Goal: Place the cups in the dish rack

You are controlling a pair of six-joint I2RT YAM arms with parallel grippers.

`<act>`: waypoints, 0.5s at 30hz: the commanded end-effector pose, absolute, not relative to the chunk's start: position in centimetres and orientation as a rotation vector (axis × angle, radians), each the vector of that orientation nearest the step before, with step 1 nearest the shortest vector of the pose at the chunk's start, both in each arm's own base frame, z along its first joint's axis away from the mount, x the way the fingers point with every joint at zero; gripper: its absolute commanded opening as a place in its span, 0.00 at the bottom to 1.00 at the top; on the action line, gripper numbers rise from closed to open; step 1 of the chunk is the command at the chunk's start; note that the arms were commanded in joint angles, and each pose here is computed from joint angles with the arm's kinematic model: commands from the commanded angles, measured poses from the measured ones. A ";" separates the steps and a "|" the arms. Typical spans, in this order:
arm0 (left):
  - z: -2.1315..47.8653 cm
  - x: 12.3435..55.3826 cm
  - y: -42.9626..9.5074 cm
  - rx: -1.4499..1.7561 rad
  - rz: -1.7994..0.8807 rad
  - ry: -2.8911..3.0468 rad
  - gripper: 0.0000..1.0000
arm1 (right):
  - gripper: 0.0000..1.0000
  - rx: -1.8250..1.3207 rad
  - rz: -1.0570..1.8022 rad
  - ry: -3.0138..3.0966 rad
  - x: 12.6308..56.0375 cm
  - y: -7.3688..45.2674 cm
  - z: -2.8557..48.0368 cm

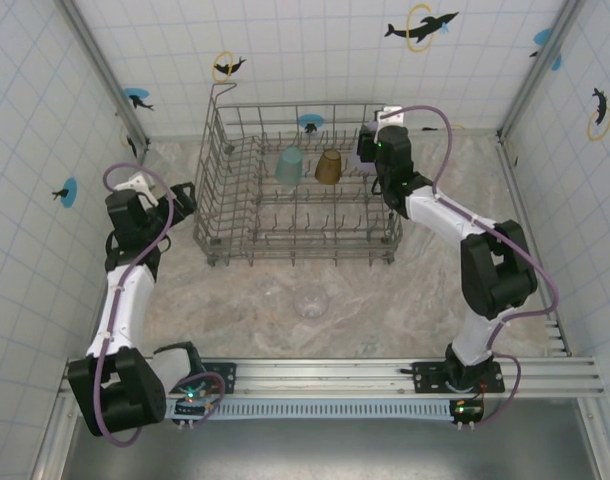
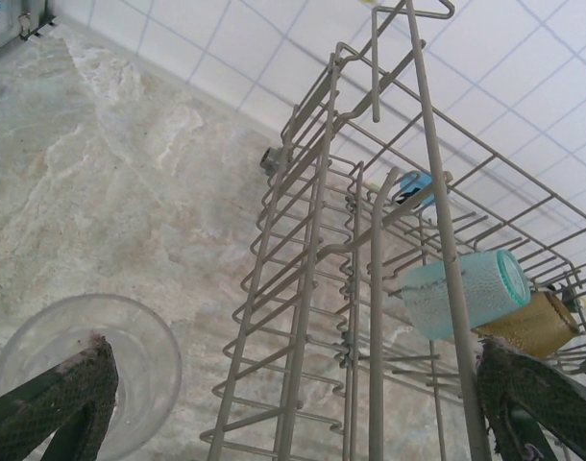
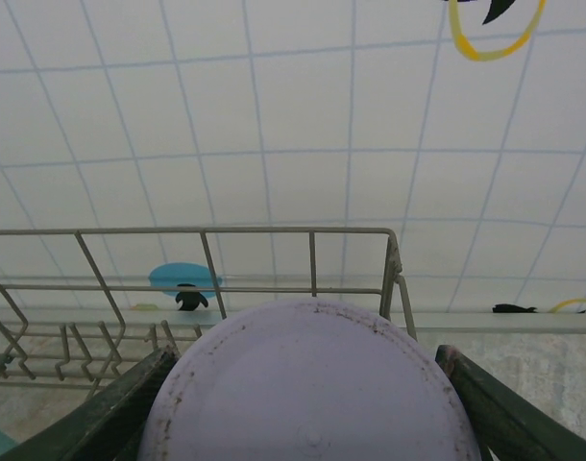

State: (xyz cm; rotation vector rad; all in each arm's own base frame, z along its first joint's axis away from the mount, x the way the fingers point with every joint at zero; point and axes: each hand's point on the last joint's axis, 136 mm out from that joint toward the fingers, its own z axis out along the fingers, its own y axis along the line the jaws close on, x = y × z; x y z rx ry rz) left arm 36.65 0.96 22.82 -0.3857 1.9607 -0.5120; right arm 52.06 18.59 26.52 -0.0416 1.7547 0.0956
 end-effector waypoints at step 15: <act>23.1 36.7 -1.5 -0.351 -0.736 1.932 0.97 | 0.35 -0.025 0.078 1.730 53.9 19.4 25.8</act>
